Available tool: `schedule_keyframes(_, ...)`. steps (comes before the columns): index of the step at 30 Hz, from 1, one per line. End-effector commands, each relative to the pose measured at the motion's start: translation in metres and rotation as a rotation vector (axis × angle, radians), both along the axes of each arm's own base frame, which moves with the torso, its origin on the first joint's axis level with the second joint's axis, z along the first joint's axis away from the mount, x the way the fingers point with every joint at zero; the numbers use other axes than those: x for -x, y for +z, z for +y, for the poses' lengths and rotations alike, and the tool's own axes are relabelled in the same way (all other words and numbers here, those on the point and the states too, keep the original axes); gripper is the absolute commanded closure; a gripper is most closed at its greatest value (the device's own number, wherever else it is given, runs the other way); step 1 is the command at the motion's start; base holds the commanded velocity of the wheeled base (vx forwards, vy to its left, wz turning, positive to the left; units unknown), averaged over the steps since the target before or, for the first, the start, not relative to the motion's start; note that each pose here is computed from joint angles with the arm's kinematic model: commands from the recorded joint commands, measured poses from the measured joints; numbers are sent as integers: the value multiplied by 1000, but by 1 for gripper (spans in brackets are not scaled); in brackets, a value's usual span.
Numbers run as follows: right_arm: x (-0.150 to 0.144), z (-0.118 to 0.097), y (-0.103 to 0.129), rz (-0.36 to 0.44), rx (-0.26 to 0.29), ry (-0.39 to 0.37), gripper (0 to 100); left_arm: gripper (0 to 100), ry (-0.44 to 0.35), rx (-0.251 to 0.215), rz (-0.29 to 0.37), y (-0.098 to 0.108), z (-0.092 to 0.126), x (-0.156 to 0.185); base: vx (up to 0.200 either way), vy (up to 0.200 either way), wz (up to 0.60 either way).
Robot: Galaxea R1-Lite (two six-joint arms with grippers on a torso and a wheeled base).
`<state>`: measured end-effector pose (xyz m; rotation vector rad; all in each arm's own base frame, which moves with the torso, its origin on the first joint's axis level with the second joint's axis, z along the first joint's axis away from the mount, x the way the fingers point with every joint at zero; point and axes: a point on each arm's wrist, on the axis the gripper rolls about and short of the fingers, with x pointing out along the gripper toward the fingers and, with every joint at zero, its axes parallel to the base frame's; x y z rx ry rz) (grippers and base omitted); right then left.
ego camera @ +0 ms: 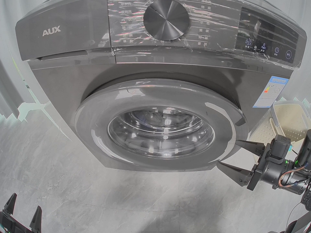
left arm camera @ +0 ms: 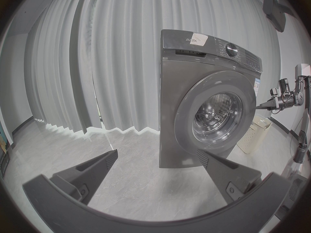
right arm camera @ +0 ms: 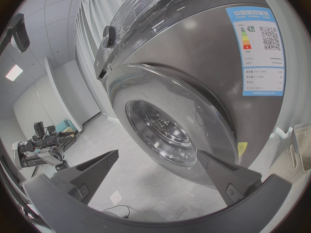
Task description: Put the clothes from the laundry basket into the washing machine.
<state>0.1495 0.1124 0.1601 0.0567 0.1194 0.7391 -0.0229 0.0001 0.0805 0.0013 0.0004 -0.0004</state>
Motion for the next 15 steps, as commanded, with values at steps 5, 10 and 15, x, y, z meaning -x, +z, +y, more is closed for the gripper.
schedule_keyframes(5, -8, 6, -6, 22, 23, 1, 0, 0, 0, -2, 1, -5, 0, 0, 200, 0, 0)
schedule_keyframes(10, -18, 11, 4, -14, -5, -13, 0, 0, 0, -2, 1, -5, 0, 0, 0, 0, 0)
schedule_keyframes(15, -32, 12, 15, -96, -57, -79, 0, 0, 0, 0, 1, -5, 0, 0, 0, 0, 0)
